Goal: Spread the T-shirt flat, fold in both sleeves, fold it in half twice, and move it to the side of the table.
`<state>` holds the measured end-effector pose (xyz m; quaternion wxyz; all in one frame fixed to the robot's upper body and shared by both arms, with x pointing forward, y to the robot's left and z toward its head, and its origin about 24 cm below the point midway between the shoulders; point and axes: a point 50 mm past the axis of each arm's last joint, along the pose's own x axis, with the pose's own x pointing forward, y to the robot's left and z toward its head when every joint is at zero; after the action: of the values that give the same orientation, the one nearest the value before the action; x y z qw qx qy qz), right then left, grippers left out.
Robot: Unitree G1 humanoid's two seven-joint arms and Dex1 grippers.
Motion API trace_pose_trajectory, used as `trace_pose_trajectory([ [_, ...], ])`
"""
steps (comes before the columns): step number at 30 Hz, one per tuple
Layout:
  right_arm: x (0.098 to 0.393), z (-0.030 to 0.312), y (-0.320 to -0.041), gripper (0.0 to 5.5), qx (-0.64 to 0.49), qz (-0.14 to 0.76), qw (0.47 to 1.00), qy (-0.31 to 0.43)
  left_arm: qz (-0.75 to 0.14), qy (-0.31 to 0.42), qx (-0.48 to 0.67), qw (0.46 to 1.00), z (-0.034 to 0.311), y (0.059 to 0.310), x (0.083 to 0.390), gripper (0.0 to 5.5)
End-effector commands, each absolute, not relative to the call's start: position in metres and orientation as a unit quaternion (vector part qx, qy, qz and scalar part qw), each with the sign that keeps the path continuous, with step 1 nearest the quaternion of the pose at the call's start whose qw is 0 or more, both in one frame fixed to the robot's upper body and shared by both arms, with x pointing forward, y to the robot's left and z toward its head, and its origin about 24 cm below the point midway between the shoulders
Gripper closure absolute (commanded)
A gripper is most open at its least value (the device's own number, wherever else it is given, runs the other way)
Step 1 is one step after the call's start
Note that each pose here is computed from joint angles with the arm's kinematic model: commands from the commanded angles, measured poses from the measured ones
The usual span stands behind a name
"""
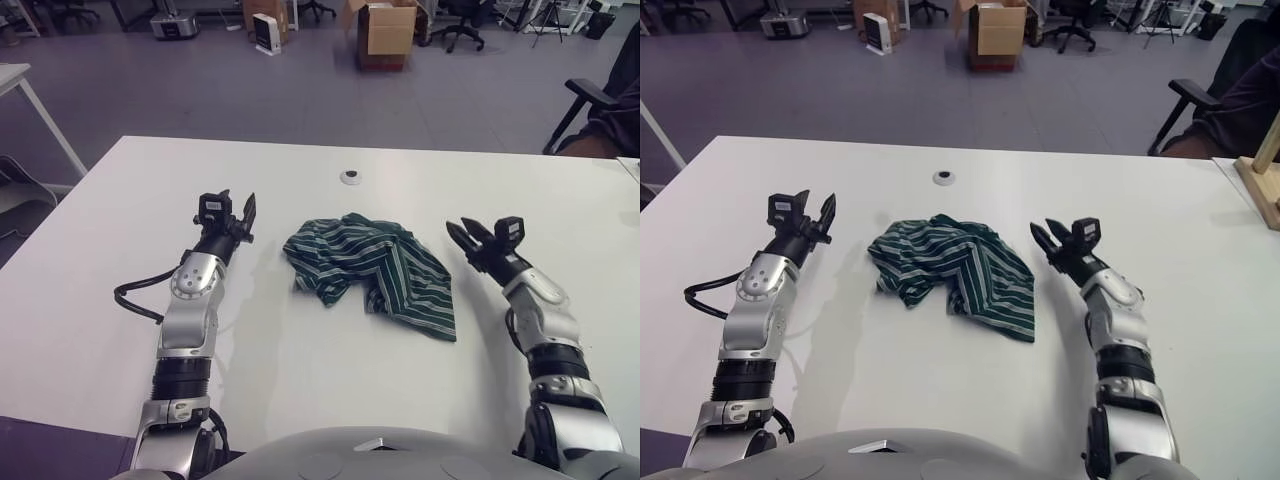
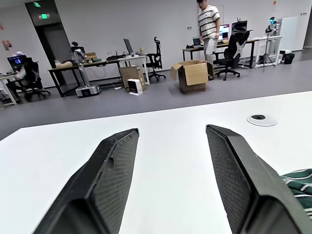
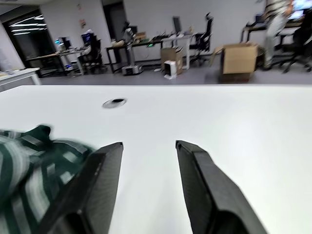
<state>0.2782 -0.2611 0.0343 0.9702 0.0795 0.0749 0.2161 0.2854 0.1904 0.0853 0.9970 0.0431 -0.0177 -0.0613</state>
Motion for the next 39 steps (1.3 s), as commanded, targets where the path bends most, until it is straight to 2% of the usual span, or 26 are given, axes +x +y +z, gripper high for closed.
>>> trace_pose_trajectory([
  [1, 0.264, 0.033, -0.266, 3.48, 0.087, 0.269, 0.951, 0.127, -0.064, -0.005, 0.05, 0.997, 0.082, 0.189, 0.286, 2.97],
  [8, 0.242, 0.011, -0.254, 3.48, 0.121, 0.321, 0.913, 0.22, -0.062, 0.0, 0.06, 0.996, 0.08, 0.19, 0.285, 2.97],
  [12, 0.236, 0.005, -0.254, 3.48, 0.128, 0.317, 0.906, 0.248, -0.064, 0.004, 0.066, 0.996, 0.08, 0.19, 0.286, 2.97],
  [23, 0.241, 0.013, -0.254, 5.46, 0.121, 0.309, 0.915, 0.231, -0.067, 0.014, 0.073, 0.995, 0.076, 0.19, 0.288, 2.94],
  [27, 0.25, 0.044, -0.251, 5.46, 0.079, 0.343, 0.917, 0.187, -0.075, 0.018, 0.073, 0.994, 0.077, 0.191, 0.29, 2.94],
  [33, 0.258, 0.134, -0.238, 5.46, -0.022, 0.435, 0.897, 0.08, -0.176, 0.013, 0.045, 0.983, 0.089, 0.18, 0.302, 2.94],
  [35, 0.255, 0.15, -0.231, 5.46, -0.042, 0.462, 0.884, 0.065, -0.223, 0.029, 0.033, 0.974, 0.087, 0.177, 0.308, 2.94],
  [39, 0.249, 0.165, -0.23, 5.46, -0.081, 0.486, 0.867, 0.07, -0.3, 0.105, 0.007, 0.948, 0.073, 0.18, 0.328, 2.94],
])
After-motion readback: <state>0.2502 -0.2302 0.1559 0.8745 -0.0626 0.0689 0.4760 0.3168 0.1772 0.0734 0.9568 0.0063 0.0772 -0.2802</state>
